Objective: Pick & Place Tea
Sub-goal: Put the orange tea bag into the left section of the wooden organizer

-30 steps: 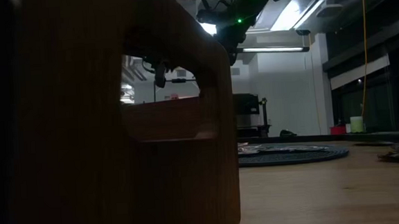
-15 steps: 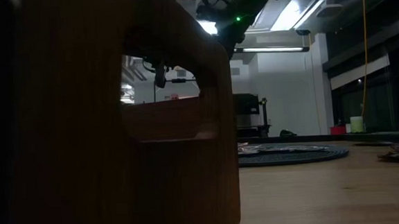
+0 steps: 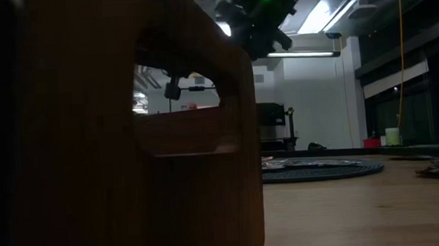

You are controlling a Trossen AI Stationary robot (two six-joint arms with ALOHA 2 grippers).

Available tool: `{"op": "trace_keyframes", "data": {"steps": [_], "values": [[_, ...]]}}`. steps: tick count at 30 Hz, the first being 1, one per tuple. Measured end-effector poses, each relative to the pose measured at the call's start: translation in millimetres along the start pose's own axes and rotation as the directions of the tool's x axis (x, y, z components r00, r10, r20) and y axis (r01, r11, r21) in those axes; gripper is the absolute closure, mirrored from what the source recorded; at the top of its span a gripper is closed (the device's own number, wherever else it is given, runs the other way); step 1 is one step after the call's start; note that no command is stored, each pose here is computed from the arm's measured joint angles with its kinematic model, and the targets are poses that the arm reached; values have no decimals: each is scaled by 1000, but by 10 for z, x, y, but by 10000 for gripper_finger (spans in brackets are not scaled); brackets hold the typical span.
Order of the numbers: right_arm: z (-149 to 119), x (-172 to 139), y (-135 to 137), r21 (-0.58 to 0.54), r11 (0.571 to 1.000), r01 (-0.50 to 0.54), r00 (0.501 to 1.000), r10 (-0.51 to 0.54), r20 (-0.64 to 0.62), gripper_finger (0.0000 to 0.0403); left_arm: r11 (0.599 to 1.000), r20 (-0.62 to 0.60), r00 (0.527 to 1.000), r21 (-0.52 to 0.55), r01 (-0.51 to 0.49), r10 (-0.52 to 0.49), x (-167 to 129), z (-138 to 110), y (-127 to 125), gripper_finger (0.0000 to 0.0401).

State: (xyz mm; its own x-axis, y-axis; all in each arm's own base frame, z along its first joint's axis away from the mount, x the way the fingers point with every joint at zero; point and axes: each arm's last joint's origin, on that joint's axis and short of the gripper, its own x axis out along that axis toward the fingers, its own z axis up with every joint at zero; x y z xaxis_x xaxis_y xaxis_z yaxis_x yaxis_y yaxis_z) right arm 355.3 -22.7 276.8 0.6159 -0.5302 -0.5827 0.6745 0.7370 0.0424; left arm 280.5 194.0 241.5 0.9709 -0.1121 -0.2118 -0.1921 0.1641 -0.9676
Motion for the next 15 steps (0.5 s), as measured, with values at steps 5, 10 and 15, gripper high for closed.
{"op": "trace_keyframes", "data": {"steps": [5, 10, 15], "values": [[14, -103, -2, 217, 967, -132, 985, 152, -81, 220, 994, -168, 986, 107, 33, -14, 57, -129, 7, 398], [-6, -174, 41, 316, 916, -246, 937, 308, -163, 226, 986, -298, 955, 156, 55, -6, 144, -299, 18, 398], [-127, -401, 85, 263, 915, -305, 875, 379, -302, 226, 977, -380, 924, 207, 47, 36, 216, -518, -3, 398]]}}
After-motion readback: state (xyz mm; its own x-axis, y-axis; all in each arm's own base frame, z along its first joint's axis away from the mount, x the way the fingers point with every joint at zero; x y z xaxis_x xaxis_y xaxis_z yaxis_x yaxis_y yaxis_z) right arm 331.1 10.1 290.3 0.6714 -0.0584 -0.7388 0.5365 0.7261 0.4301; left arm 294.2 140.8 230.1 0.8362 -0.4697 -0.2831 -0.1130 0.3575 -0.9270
